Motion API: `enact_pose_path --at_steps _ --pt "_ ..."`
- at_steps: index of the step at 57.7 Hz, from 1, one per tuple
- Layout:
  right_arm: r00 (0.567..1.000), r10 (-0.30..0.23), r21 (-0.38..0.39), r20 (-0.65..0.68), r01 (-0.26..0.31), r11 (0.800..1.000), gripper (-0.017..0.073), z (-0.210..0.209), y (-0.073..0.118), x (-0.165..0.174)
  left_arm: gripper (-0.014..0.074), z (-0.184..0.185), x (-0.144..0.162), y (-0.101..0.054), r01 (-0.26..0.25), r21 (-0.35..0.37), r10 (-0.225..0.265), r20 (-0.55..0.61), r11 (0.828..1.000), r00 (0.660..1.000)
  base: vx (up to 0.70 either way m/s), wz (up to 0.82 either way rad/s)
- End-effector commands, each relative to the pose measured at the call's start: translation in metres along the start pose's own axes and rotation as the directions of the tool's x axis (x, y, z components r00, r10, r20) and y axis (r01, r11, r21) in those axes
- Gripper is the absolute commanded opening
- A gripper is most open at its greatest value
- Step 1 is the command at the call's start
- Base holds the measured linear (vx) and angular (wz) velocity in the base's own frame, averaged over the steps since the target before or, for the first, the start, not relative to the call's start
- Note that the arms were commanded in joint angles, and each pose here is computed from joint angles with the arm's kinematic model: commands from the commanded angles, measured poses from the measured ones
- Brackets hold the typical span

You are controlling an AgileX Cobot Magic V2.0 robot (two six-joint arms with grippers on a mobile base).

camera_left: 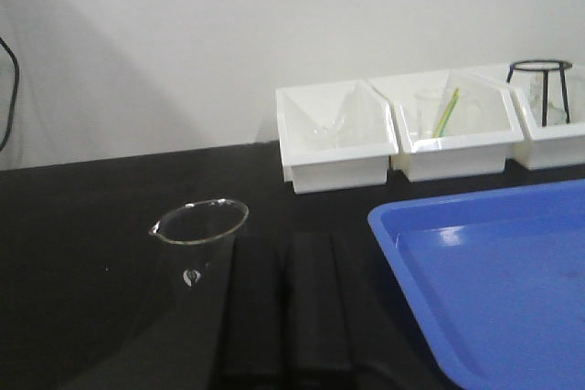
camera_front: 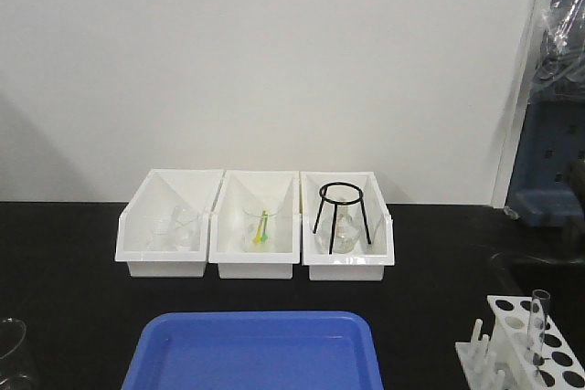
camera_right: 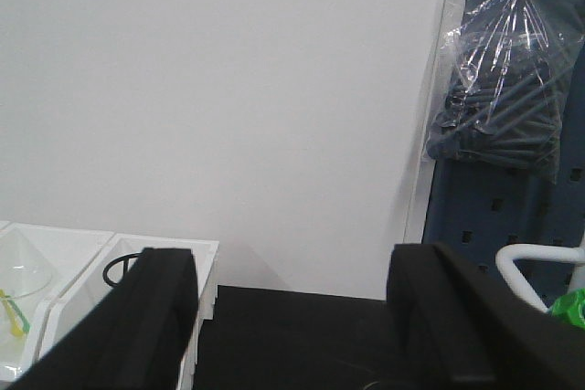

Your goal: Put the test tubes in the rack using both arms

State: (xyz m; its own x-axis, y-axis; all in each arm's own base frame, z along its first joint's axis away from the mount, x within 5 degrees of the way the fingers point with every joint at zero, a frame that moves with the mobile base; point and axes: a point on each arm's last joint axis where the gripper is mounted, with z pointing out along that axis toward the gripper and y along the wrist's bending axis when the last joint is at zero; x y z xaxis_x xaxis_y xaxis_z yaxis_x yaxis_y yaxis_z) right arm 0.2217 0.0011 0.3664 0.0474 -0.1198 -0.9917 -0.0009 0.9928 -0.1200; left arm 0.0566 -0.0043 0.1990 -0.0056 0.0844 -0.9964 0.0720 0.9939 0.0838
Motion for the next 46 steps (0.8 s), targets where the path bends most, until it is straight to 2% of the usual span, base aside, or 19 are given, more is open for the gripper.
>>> enact_pose_path --at_steps 1,46 --pt "0.991 -0.021 0.019 0.133 0.019 1.0 0.0511 -0.0034 -0.0032 -0.0224 -0.0003 -0.0024 -0.0154 0.0019 0.007 -0.016 -0.006 0.1 1.0 0.995 0.0 0.0" --pt "0.992 -0.021 0.018 0.128 0.019 1.0 0.0511 -0.0034 -0.0032 -0.022 -0.0003 -0.0022 -0.0144 0.0018 0.016 -0.015 -0.015 0.096 1.0 0.995 0.0 0.0"
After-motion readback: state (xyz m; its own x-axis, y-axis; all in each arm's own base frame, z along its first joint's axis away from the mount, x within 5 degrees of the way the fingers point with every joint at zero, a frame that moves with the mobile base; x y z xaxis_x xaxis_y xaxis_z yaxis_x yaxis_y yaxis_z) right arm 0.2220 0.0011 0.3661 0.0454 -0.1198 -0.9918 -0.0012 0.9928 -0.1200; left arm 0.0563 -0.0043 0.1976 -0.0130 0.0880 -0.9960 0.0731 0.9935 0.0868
